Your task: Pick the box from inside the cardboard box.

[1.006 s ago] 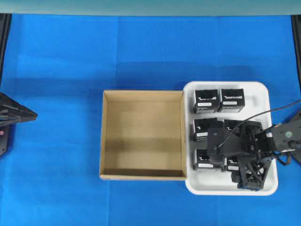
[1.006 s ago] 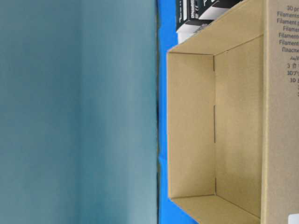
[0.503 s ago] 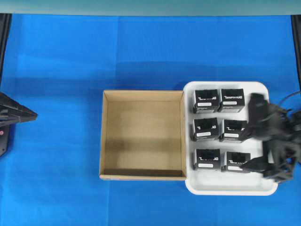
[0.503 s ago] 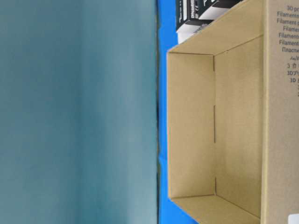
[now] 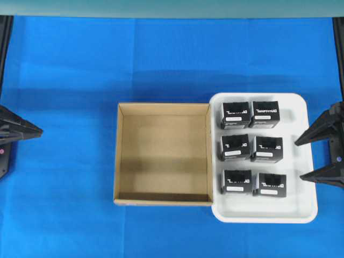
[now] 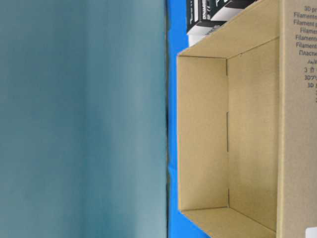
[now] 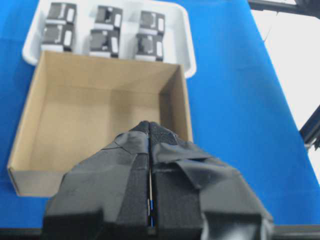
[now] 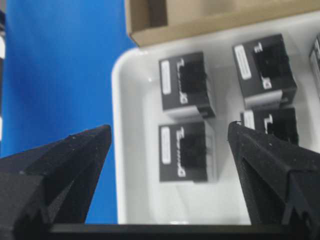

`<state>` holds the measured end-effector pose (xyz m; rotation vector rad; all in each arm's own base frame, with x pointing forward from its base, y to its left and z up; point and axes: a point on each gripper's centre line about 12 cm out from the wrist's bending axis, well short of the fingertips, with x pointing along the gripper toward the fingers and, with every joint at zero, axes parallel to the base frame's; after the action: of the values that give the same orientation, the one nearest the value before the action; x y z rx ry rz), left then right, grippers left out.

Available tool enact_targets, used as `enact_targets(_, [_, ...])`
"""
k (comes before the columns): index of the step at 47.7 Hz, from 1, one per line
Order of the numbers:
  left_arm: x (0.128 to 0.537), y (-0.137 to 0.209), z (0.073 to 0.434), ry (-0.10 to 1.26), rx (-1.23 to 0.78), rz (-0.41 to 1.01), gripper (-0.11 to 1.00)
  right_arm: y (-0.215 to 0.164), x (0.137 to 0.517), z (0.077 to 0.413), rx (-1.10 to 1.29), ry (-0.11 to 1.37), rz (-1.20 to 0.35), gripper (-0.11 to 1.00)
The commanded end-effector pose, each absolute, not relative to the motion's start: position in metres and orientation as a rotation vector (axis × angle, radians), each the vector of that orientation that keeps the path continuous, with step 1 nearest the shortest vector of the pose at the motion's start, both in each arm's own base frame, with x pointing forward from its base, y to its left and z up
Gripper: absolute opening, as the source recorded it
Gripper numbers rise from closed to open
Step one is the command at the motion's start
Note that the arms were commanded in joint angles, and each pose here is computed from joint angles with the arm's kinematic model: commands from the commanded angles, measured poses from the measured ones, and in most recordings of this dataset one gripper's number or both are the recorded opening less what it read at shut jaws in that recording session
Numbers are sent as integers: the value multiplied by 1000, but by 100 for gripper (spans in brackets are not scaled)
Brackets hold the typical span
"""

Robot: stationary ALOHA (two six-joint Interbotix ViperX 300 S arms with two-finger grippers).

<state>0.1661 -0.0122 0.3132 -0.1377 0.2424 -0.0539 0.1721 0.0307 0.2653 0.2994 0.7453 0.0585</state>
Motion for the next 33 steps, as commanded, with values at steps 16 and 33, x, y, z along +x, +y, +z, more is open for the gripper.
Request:
enact_targets(16, [169, -12, 320, 234, -129, -55, -5, 22, 164, 277, 218, 722, 30, 96])
enact_targets(33, [167, -12, 321, 230, -131, -55, -5, 16, 150, 287, 181, 729, -1, 96])
